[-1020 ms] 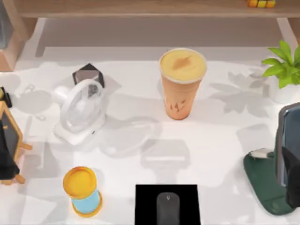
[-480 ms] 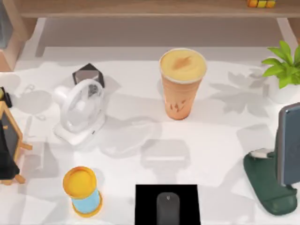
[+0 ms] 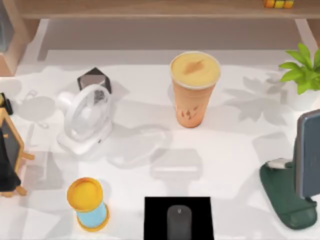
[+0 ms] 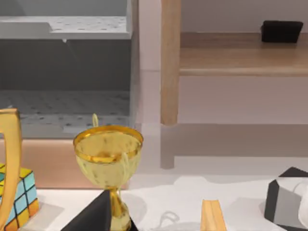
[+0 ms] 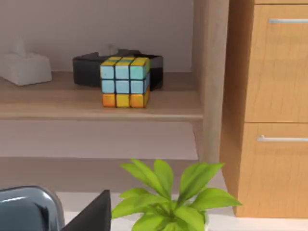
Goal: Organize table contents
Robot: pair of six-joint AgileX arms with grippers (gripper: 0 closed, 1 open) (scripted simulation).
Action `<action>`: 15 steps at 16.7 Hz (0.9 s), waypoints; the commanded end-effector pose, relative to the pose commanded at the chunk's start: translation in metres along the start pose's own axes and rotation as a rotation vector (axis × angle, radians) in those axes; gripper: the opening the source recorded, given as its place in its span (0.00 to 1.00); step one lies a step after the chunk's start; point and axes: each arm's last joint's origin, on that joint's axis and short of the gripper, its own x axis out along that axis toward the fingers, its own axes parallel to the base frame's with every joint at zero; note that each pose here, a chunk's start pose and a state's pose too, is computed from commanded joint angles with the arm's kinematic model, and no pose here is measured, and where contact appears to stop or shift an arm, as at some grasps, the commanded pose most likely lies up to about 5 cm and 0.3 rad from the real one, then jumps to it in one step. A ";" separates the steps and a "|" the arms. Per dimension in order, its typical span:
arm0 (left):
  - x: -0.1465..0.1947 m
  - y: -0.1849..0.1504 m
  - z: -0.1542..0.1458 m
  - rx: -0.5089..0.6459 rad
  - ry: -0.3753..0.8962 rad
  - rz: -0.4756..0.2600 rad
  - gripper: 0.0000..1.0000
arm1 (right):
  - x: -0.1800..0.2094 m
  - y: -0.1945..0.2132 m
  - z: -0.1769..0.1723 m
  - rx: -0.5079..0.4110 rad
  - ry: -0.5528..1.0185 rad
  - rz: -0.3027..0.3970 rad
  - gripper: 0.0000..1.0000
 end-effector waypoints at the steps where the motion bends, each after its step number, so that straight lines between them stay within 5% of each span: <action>1: 0.000 0.000 0.000 0.000 0.000 0.000 1.00 | 0.001 -0.002 -0.011 -0.002 0.023 -0.015 1.00; 10: 0.000 -0.001 0.001 0.000 0.001 -0.008 1.00 | 0.003 -0.005 -0.030 -0.003 0.066 -0.033 1.00; 15: 0.010 -0.019 0.016 0.003 0.018 -0.132 1.00 | 0.003 -0.005 -0.030 -0.003 0.066 -0.033 1.00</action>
